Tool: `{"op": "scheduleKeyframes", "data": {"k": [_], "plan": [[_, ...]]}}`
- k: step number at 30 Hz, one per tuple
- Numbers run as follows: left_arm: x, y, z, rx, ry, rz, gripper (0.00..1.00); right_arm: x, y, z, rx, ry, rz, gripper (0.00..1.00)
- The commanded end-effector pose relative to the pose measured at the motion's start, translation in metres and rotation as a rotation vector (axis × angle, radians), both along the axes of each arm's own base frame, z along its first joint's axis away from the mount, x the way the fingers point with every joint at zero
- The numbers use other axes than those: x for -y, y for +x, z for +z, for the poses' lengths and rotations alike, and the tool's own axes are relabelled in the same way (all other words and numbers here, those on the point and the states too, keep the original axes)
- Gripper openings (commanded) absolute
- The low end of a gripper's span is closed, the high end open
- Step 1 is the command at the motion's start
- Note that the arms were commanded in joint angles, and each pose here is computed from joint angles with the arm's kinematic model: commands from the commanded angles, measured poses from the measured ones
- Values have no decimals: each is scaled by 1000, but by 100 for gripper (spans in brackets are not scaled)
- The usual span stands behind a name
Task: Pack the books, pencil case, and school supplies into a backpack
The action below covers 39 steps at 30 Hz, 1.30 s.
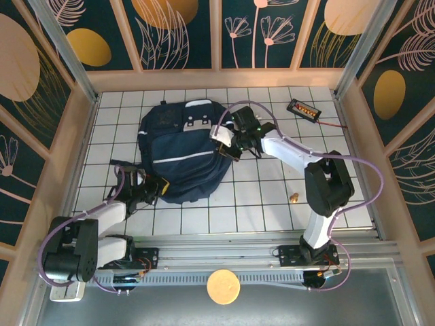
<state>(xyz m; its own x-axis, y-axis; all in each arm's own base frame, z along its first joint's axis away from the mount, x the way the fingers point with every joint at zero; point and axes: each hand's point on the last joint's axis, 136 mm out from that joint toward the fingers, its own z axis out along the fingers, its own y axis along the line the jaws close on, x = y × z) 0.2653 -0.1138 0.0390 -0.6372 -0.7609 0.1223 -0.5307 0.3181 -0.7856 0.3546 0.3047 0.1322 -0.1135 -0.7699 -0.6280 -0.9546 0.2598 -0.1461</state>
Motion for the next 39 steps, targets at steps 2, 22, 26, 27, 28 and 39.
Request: {"op": "scheduleKeyframes", "data": {"k": [2, 22, 26, 27, 28, 39], "plan": [[-12, -13, -16, -126, 72, 17, 96, 5, 13, 34, 24, 88, -62, 22], [-15, -12, 149, 217, 252, -157, 99, 159, 21, 213, 182, 821, -885, 99], [-34, 19, 176, 317, 406, -109, 99, 199, 11, 231, 322, 903, -1008, 99], [-39, 26, 178, 325, 444, -94, 99, 206, 8, 231, 341, 912, -1028, 99], [-46, 34, 180, 333, 490, -75, 99, 215, 6, 229, 352, 916, -1057, 99], [-104, 73, 225, 642, 954, 91, 99, 282, -16, 165, 374, 738, -1243, 97]]}}
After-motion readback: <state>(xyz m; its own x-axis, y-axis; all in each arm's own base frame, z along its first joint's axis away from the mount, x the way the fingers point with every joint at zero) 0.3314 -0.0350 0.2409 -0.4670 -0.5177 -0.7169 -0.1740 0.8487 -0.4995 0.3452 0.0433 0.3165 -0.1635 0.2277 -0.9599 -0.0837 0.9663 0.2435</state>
